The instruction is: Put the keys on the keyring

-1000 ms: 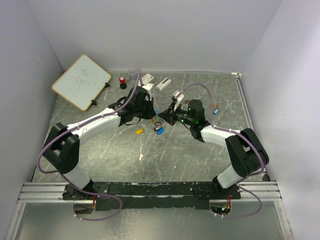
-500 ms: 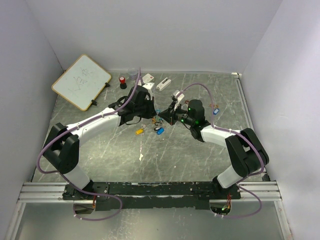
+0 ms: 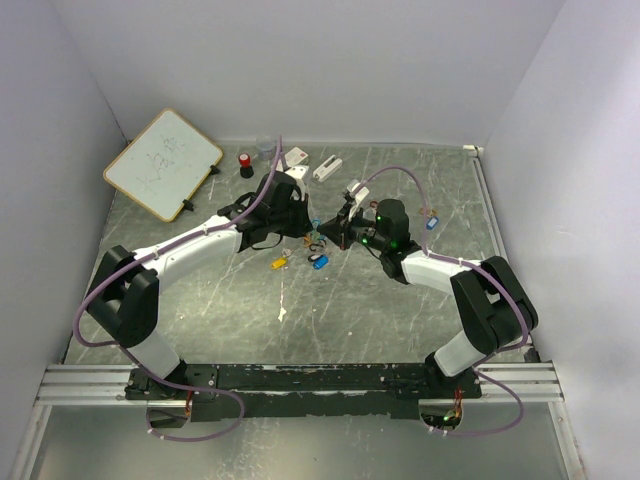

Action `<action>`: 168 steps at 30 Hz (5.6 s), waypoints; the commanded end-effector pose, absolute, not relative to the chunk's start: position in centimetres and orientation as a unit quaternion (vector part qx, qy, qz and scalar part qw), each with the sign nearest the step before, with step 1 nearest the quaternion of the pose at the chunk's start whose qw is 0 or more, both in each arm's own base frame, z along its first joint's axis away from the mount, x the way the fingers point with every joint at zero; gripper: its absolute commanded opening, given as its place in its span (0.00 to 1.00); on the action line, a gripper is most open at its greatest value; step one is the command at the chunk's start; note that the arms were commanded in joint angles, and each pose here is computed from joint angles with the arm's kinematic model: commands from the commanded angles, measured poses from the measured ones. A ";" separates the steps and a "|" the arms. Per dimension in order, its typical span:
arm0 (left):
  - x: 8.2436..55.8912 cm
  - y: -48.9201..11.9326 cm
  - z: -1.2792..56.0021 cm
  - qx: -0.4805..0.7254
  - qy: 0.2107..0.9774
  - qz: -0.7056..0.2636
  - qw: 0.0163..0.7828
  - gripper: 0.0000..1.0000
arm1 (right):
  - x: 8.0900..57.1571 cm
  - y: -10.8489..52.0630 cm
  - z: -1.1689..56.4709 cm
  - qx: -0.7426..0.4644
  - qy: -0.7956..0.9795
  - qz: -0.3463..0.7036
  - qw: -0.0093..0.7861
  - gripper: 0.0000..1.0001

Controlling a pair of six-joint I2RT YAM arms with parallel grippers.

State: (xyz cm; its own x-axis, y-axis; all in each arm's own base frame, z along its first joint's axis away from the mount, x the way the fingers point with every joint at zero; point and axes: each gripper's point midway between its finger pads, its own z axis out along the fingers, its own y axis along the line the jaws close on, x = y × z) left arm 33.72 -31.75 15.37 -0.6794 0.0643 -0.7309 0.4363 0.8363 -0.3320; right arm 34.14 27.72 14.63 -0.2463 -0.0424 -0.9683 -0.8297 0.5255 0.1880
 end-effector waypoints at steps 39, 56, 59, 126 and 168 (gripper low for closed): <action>33.3 -32.4 17.3 0.147 0.875 -0.261 0.381 0.07 | 35.2 26.9 15.3 -0.298 0.700 0.351 0.546 0.00; 32.9 -32.1 16.9 0.146 0.877 -0.261 0.377 0.07 | 36.2 25.5 15.9 -0.296 0.702 0.331 0.556 0.00; 32.9 -32.2 16.8 0.146 0.877 -0.262 0.377 0.07 | 36.4 25.4 16.0 -0.299 0.703 0.327 0.557 0.00; 34.4 -29.6 15.4 0.068 0.897 -0.207 0.383 1.00 | 37.2 -2.5 7.6 0.303 0.842 -0.133 0.426 0.19; 32.7 -24.9 5.4 0.012 0.944 -0.119 0.307 0.85 | 37.4 23.8 8.4 -0.155 0.861 0.245 0.418 0.64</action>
State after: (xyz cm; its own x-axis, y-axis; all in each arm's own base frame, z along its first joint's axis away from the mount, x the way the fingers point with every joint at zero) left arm 32.75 -25.21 6.57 -0.8018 -0.0360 -0.5966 0.1232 0.9668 -0.2239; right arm 36.84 23.39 7.47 -0.6362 -0.0550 -0.7696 -0.4500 0.8366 0.3123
